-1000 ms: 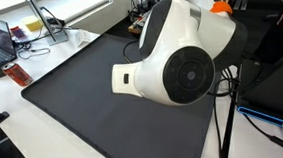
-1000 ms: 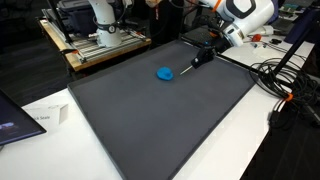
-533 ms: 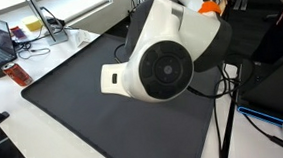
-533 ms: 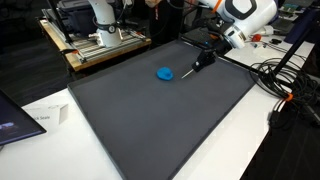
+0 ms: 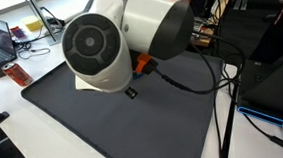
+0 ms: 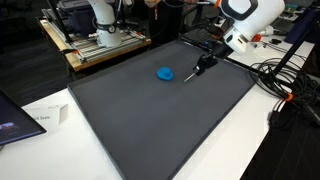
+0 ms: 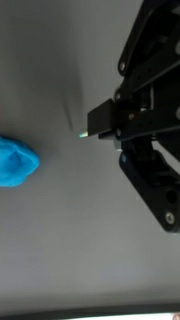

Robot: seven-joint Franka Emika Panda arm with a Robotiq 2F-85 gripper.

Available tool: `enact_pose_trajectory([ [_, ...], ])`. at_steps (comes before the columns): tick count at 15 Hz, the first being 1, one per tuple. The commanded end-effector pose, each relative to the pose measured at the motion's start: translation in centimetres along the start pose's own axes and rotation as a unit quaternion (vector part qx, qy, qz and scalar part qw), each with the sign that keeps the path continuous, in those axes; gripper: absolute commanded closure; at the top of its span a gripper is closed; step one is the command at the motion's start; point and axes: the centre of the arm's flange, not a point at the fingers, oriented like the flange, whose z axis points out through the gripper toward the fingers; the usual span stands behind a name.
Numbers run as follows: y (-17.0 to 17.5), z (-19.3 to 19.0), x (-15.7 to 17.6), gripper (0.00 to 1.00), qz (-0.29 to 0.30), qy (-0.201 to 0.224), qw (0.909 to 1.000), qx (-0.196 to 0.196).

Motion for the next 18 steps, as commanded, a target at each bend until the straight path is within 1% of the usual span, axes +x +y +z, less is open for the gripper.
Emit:
enact_pose_trajectory([
  [1, 2.9, 0.2, -0.3, 0.97, -0.022, -0.024, 0.9973, 0.066],
  [4, 5.0, 0.9, 0.1, 0.97, -0.03, -0.037, 0.9938, 0.101],
  [8, 7.4, 2.1, 0.7, 0.97, -0.048, -0.05, 0.9885, 0.135],
  [13, 9.9, 3.9, 0.9, 0.97, -0.076, -0.067, 0.9821, 0.159],
  [18, 11.4, 5.9, 1.1, 0.97, -0.116, -0.092, 0.9706, 0.19],
])
